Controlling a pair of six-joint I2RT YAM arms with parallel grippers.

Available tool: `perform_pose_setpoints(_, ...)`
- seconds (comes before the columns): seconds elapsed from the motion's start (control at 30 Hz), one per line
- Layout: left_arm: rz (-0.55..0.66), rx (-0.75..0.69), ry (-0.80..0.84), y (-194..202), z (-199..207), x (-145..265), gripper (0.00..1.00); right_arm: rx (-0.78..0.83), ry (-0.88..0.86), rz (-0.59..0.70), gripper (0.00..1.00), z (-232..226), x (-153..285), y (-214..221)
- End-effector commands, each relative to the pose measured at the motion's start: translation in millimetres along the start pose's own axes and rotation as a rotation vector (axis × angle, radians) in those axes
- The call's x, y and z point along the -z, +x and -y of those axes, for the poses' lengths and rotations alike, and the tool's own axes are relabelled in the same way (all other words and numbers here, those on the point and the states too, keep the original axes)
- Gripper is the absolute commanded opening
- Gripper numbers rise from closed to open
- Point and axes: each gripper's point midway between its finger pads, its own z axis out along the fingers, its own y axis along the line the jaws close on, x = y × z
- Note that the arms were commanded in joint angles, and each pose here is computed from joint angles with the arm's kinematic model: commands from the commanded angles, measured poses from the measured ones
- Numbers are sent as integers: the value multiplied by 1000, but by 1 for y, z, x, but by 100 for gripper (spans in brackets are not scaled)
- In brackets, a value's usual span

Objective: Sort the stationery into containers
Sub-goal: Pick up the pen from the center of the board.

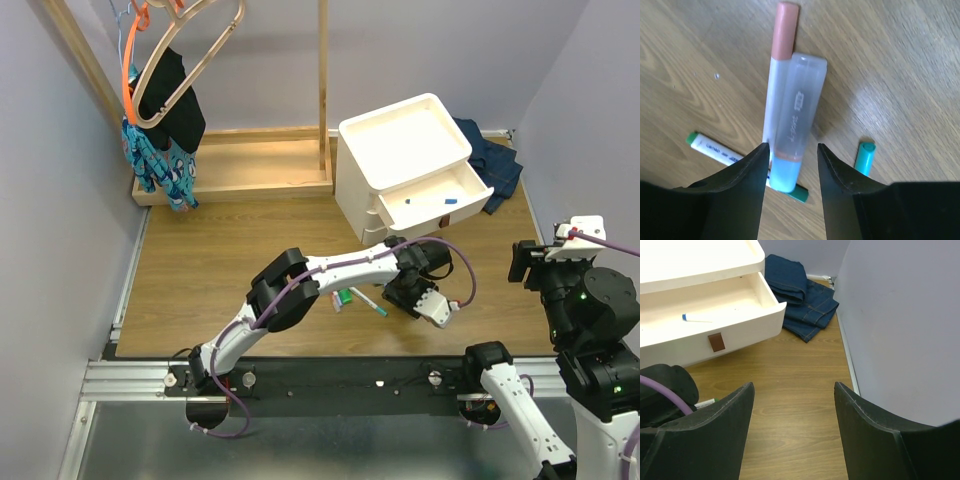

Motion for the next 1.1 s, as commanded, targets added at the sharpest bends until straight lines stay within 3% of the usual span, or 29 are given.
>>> perform_pose_setpoints(0.0,36,-2,-121,-18,-18,35,53,-27,0,23,73,-1,0,-2)
perform_pose_setpoints(0.33,37,17,53,-18,9,13,52,-31,-9,12,73,-5,-6,3)
perform_pose_setpoints(0.9,35,33,171,-15,23,-13,50,-19,-4,1,73,-4,-2,9)
perform_pose_setpoints(1.07,27,44,210,-11,32,-17,44,-19,-6,1,73,-3,0,10)
